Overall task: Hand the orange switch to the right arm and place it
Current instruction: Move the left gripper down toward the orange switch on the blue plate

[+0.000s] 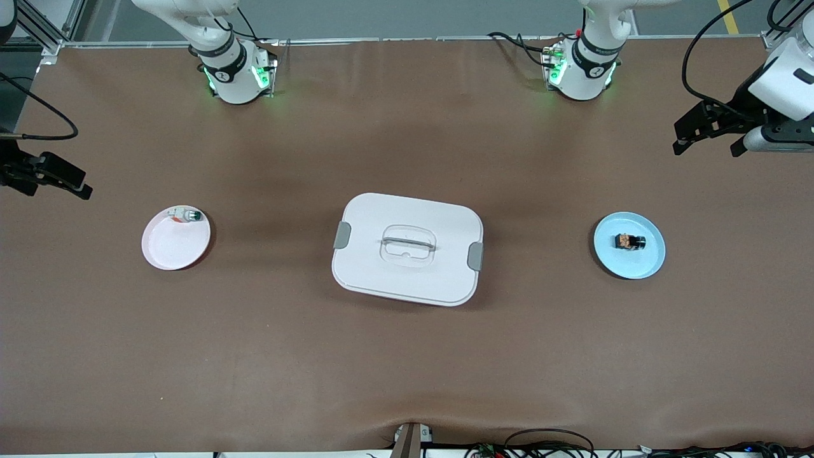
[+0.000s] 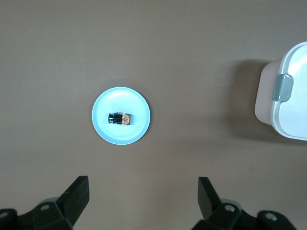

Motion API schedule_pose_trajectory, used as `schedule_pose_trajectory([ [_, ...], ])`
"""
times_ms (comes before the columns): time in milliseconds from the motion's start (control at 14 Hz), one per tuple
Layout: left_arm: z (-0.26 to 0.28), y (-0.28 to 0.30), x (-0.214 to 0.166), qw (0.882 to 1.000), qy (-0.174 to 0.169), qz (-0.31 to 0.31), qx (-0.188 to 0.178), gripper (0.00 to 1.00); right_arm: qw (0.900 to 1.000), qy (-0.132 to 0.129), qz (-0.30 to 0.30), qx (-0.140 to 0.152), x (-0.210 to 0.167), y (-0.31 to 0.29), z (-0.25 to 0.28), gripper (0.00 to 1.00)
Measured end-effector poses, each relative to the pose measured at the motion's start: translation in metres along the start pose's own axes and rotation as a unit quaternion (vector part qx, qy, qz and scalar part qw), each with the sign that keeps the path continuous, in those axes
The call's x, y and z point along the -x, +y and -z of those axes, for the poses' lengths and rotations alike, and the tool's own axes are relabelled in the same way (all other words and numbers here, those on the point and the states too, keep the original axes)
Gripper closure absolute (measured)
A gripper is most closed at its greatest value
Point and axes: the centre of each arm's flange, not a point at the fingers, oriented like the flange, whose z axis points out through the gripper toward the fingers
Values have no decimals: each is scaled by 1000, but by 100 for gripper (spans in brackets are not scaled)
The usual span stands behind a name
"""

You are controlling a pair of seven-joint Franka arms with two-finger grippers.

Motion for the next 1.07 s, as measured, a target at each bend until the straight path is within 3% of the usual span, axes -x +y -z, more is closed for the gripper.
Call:
schedule_pose_trajectory([
  [645,-5,-14,-2,1000,-6,-12,0,0,1000,9,2,-1,-2,-2,1,0],
  [1074,-61,-39,-11,997,-80,4,4,0,1000,8,1,-1,-2,-1,1,0],
])
